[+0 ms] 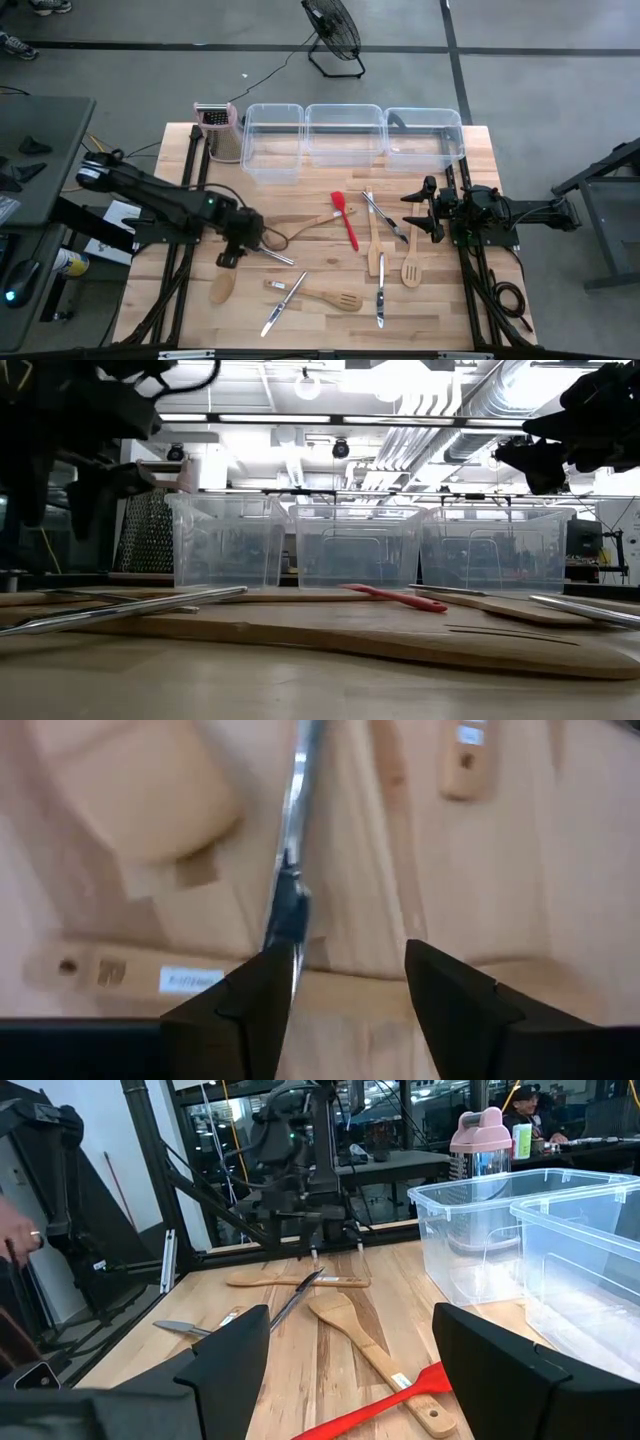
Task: Pick & Place Kitchen Items
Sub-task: Put the silver table knife into the middle transparent container
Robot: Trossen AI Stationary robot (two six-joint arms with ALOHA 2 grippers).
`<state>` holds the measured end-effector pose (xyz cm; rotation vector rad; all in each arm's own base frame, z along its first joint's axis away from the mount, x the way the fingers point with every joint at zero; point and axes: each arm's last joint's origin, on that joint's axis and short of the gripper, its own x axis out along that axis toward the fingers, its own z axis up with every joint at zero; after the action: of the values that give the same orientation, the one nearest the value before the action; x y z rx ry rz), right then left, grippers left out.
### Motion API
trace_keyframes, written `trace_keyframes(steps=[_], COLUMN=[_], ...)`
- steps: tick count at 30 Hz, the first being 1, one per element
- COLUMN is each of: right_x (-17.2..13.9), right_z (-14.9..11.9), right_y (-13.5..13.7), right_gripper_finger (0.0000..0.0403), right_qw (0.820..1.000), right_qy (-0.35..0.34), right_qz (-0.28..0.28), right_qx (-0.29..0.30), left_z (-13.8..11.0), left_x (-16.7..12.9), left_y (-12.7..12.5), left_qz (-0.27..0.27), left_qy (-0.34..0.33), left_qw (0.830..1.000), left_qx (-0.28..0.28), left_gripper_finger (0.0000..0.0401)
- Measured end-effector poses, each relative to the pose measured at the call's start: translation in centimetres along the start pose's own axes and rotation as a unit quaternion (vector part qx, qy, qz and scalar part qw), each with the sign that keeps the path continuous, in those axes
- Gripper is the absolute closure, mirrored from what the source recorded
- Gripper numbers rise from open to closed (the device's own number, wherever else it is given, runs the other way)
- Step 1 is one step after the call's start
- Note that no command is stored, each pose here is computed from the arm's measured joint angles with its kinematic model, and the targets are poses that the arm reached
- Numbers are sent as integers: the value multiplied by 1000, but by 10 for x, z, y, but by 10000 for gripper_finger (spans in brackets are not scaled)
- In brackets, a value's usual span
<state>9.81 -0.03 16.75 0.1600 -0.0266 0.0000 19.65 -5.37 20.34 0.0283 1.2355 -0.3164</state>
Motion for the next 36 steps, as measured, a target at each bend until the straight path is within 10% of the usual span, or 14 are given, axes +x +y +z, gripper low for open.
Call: trace_keyframes(steps=[10,36], right_x=[0,2], right_z=[0,-3], right_y=[0,0], right_gripper_finger=[128,128], right_qw=[1000,1000], right_qy=[0,19], right_qz=[0,-2], right_qx=[0,0], left_z=[16,4], left_x=[23,71], left_y=[4,-5], left_qz=[59,95], left_qy=[-15,40], left_qw=[998,992], left_qx=[29,67], left_gripper_finger=[87,124])
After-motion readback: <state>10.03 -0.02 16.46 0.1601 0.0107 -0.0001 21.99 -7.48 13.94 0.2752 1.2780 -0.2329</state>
